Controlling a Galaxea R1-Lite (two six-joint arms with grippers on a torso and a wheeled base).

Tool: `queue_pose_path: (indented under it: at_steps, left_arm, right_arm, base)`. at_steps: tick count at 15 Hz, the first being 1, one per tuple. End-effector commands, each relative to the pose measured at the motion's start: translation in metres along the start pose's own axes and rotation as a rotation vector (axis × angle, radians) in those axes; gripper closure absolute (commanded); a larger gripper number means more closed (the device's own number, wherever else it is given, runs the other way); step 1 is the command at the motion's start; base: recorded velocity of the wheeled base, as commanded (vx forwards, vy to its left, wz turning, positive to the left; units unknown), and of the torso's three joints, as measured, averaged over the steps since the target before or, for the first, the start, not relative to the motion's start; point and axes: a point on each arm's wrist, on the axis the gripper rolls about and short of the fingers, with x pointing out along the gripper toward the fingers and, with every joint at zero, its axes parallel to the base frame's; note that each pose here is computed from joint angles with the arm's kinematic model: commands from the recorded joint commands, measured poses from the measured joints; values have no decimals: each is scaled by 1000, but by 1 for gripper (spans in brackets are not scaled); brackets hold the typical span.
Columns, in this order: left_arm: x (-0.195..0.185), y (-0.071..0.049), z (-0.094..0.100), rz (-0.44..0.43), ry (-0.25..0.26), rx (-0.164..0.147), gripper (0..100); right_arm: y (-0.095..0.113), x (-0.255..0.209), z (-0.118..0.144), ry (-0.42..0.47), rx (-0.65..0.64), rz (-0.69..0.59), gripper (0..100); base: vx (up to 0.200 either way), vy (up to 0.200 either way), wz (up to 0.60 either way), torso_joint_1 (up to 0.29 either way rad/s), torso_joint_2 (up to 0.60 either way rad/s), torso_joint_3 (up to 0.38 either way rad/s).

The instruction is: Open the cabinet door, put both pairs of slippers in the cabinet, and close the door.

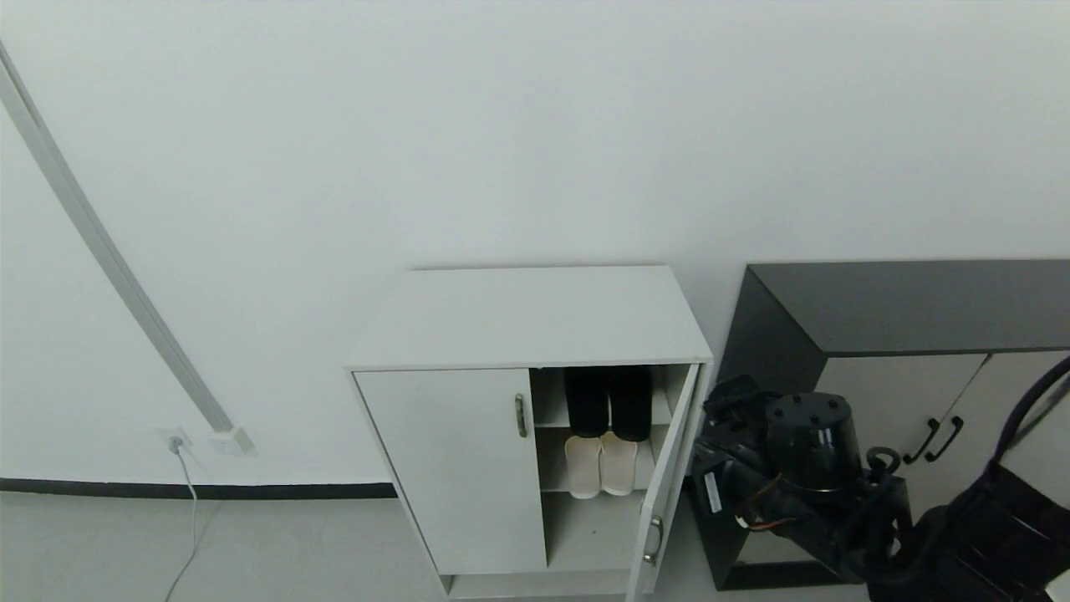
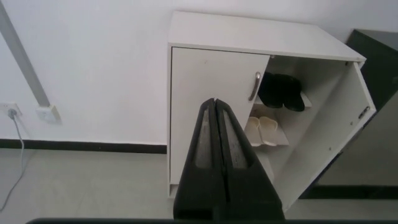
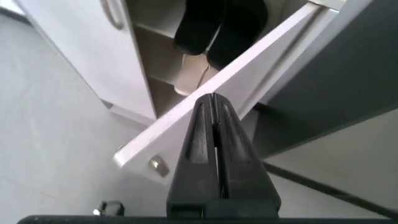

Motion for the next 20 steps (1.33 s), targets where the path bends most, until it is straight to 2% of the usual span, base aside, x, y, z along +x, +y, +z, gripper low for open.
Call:
queue_pose_path:
  at_steps: [1,4,10,20]
  left_arm:
    - [0,0,0,1,1,0,100]
    - [0,0,0,1,1,0,100]
    - [0,0,0,2,0,-5,100]
    - [0,0,0,2,1,-4,100]
  right_arm:
    - [-8,-25,-10,27,0,19,100]
    - [-8,-30,-27,29,-7,71,100]
    - [0,-9,-41,22,-2,96,100]
    - [16,40,-43,-1,3,99,100]
  base:
    - [0,0,0,0,0,0]
    - [0,0,0,0,0,0]
    - [0,0,0,0,0,0]
    - [0,0,0,0,0,0]
